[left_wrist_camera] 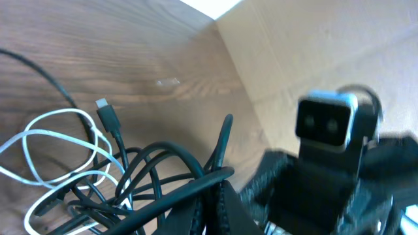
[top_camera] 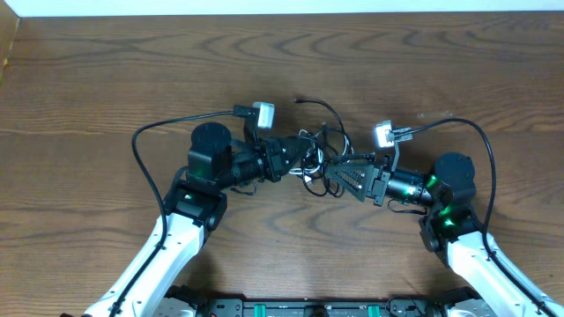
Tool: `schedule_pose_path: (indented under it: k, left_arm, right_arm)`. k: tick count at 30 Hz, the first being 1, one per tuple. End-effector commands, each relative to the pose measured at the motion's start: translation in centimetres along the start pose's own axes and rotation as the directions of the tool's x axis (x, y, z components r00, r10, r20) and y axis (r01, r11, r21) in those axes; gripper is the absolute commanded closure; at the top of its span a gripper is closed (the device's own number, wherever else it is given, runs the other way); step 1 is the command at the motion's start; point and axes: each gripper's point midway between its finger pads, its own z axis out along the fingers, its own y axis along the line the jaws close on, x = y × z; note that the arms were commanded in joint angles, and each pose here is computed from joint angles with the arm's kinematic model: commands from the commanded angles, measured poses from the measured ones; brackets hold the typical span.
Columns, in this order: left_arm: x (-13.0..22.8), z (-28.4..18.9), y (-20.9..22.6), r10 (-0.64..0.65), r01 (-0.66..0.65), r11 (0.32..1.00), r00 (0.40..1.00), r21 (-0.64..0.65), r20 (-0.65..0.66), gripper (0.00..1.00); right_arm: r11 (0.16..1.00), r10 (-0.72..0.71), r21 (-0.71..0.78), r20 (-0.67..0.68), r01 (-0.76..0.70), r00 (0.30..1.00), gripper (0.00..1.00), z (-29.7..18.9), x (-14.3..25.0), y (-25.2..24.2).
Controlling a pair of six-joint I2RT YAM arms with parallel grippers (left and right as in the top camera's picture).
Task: Untangle cables
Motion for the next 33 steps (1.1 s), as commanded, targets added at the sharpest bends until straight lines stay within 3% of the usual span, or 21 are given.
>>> schedule_pose_path:
  k: [1,3,5,9,12,16,19,23,33]
  left_arm:
    - [-2.4,-0.5,1.1,-0.190,0.197,0.979,0.975,-0.054,0.117,0.92]
    - [-3.4,-1.1,2.6,-0.342,0.361,0.929,0.920,-0.075,0.192,0.92]
    - [-3.9,-1.8,4.6,-0.507,0.548,0.832,0.816,-0.092,0.277,0.92]
    - [-2.5,-3.6,9.2,-0.752,0.860,0.501,0.490,-0.101,0.440,0.92]
    - [-1.2,-4.3,10.9,-0.792,0.934,0.343,0.342,-0.096,0.505,0.92]
    - [0.0,-4.7,11.7,-0.821,0.979,0.195,0.199,-0.065,0.536,0.92]
    - [0.3,-4.6,11.7,-0.838,0.995,0.103,0.097,-0.020,0.537,0.92]
    - [0.9,-4.1,10.8,-0.876,1.000,0.016,0.016,-0.004,0.482,0.92]
    - [2.6,-2.9,8.0,-0.946,0.996,-0.024,0.006,-0.090,0.324,0.92]
  right_arm:
    - [1.000,0.024,0.007,-0.006,-0.024,1.000,0.47,0.2,0.2,-0.1]
    - [0.998,0.051,0.045,0.008,-0.052,0.999,0.46,0.2,0.1,-1.0]
    - [0.992,0.075,0.096,0.017,-0.076,0.997,0.46,0.1,0.4,-2.2]
    - [0.981,0.114,0.159,-0.005,-0.112,0.993,0.46,-0.1,1.5,-3.7]
    - [0.981,0.120,0.155,-0.031,-0.113,0.992,0.46,0.1,2.2,-3.6]
    - [0.992,0.026,0.127,-0.099,-0.013,0.995,0.41,1.3,3.9,-2.6]
    - [0.978,-0.021,0.206,-0.114,0.045,0.993,0.37,2.0,5.0,-3.8]
    - [0.908,-0.017,0.417,-0.072,0.046,0.997,0.36,1.8,5.6,-7.1]
    - [0.834,-0.100,0.538,-0.070,0.122,0.993,0.32,2.7,6.7,-7.9]
